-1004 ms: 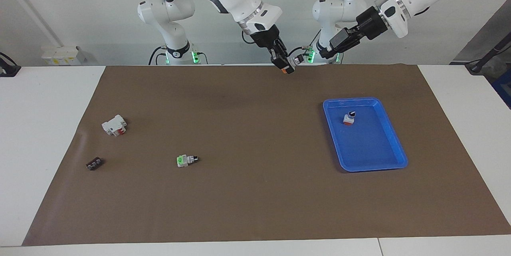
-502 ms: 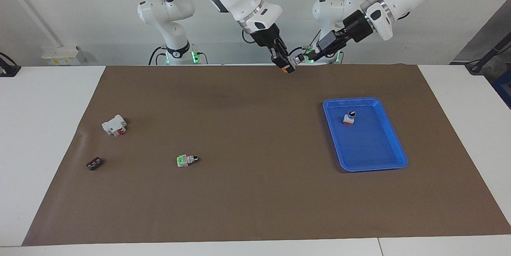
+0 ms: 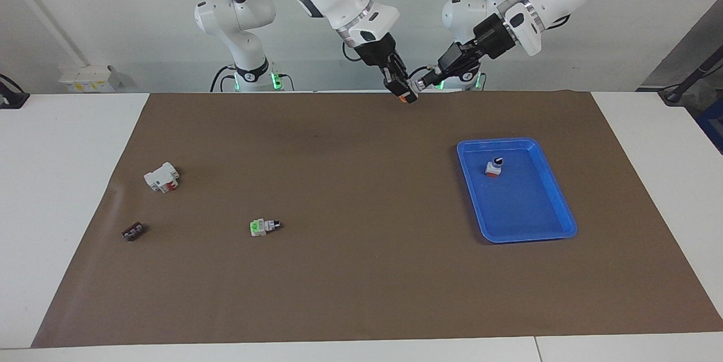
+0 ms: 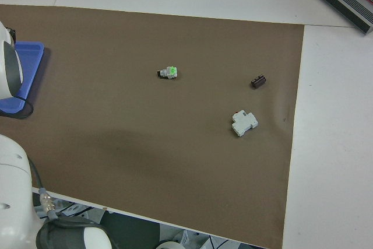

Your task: Turn and place switch with both arms

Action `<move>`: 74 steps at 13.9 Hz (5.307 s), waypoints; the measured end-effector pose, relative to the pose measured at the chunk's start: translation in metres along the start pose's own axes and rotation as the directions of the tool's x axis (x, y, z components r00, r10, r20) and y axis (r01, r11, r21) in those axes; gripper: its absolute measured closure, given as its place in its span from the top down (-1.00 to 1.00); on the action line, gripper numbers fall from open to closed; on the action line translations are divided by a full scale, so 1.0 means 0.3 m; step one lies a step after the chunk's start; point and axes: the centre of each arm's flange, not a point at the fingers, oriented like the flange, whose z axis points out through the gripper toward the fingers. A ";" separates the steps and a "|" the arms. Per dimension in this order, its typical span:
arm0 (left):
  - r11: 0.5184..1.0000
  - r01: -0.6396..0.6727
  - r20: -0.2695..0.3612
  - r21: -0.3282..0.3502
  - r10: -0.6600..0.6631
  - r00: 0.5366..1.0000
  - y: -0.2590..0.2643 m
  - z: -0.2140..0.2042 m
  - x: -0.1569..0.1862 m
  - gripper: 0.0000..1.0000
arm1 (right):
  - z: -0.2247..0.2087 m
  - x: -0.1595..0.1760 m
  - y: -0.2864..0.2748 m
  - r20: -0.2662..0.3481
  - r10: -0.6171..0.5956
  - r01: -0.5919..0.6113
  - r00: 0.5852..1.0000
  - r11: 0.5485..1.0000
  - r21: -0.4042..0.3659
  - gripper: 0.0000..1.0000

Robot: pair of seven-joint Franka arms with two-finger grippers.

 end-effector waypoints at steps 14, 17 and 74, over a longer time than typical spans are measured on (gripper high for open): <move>1.000 -0.006 -0.018 -0.006 0.006 1.000 0.009 0.018 -0.007 -0.64 | 0.003 -0.001 0.002 0.000 0.002 -0.002 1.000 1.000 0.001 -0.33; 1.000 -0.005 -0.029 -0.009 0.005 1.000 0.007 0.026 -0.007 -0.64 | 0.007 -0.007 0.006 0.002 0.006 -0.006 1.000 1.000 0.002 -0.33; 0.079 0.991 0.007 -0.113 -0.997 0.080 0.070 0.084 -0.065 -0.80 | -0.010 0.000 0.009 -0.002 0.078 -0.078 0.997 0.997 -0.009 0.48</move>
